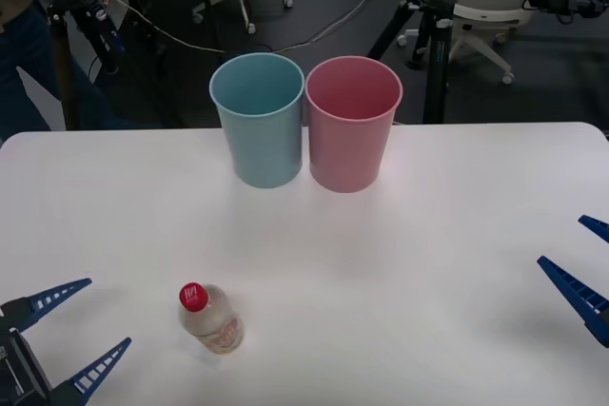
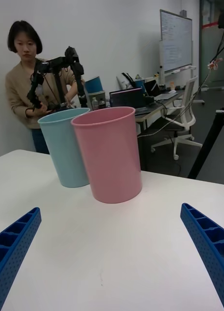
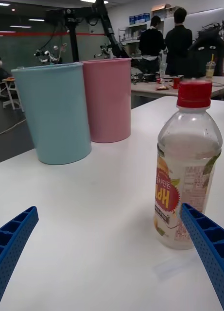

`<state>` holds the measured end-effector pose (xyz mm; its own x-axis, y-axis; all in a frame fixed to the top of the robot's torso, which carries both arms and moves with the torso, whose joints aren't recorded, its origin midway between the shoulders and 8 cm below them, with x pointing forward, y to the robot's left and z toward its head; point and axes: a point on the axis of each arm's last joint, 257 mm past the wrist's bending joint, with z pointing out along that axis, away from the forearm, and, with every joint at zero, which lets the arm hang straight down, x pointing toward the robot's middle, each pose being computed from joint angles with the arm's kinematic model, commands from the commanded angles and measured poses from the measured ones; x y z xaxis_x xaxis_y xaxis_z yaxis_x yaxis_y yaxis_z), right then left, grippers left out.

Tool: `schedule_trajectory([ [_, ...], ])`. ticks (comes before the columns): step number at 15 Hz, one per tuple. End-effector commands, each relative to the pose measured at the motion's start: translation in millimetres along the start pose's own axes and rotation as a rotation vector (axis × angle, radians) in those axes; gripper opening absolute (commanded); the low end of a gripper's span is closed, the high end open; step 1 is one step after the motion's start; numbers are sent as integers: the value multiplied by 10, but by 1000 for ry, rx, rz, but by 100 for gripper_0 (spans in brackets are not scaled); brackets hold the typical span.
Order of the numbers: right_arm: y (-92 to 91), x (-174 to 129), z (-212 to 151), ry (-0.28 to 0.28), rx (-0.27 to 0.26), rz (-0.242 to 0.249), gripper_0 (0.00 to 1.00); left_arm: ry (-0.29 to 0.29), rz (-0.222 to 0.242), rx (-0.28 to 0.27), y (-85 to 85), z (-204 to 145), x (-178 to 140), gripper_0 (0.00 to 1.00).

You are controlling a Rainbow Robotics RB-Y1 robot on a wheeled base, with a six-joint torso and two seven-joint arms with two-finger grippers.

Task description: Grasp the object on the table and drop it into the matching bin: aluminum can to the light blue bin, PET bottle to the pink bin.

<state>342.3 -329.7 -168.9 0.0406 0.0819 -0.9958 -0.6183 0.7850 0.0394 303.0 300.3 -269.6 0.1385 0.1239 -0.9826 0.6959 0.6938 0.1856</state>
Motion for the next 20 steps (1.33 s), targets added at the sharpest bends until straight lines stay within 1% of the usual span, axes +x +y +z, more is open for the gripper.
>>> schedule_trajectory([
  [1, 0, 0, 0, 0, 0, 0, 100, 3, -8, 52, -167, 131, 90, 100],
  [2, 0, 0, 0, 0, 0, 0, 100, 5, -2, 70, -221, 184, 110, 100],
  [9, 0, 0, 0, 0, 0, 0, 100, 11, 2, 178, -613, 653, 257, 100],
  [15, 0, 0, 0, 0, 0, 0, 100, -2, -1, 231, -748, 956, 240, 100],
  [18, 0, 0, 0, 0, 0, 0, 100, -13, -10, 233, -823, 1174, 235, 100],
  [20, 0, 0, 0, 0, 0, 0, 100, -6, -9, 229, -811, 1291, 246, 100],
])
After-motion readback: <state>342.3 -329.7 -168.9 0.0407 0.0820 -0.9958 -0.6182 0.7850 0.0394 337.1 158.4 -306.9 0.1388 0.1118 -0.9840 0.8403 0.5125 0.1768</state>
